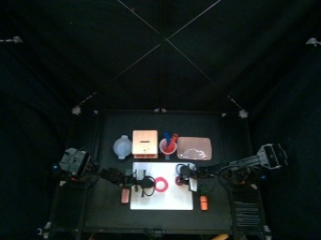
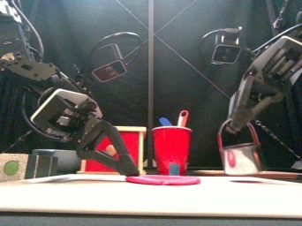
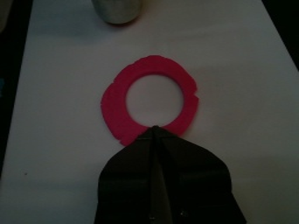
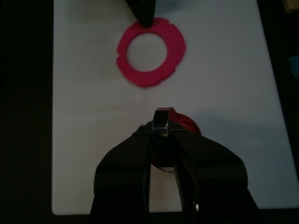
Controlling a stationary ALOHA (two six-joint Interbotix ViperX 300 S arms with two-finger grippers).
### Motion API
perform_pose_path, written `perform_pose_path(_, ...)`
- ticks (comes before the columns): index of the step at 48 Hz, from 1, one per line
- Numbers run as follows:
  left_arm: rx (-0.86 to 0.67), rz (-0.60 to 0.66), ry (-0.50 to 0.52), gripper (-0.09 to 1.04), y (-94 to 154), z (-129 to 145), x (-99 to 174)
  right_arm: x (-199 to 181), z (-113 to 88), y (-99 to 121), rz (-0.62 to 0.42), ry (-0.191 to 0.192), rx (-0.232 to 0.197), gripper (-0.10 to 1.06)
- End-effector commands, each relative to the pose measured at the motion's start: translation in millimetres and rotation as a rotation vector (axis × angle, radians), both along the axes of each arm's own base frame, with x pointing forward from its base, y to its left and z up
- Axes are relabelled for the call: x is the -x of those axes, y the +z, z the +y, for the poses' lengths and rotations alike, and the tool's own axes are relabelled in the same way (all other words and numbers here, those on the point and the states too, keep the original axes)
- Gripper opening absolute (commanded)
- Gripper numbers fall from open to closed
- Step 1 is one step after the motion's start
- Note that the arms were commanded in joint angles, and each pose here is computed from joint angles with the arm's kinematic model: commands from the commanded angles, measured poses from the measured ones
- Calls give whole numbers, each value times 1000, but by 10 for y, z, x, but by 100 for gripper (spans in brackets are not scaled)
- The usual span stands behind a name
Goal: Get the cutter from the drawer then cut the dough then place the extra dough in the bowl
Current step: Place the extra dough in the bowl
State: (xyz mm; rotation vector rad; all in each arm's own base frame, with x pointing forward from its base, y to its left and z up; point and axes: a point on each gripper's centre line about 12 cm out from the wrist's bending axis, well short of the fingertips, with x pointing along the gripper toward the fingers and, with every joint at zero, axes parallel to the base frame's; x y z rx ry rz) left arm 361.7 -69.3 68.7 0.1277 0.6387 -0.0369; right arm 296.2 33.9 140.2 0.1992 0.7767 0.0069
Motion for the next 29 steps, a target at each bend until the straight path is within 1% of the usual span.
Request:
perform_pose_path(1,11,-42,4,50,146,1,-61,-66,6,39,-14,-8,-9,59)
perform_pose_path(3,12,-42,4,51,148,-1,-65,-73,-8,45,-17,-15,-11,61)
perform_pose_path(13,14,-51,5,52,184,5,-66,-42,-10,76,-27,-11,-8,75)
perform_pose_path(23,20,-76,13,52,280,35,-85,-34,-11,216,-73,-7,-10,86)
perform_pose_path(29,18,-90,10,52,333,47,-92,-25,-17,289,-98,-6,-9,90)
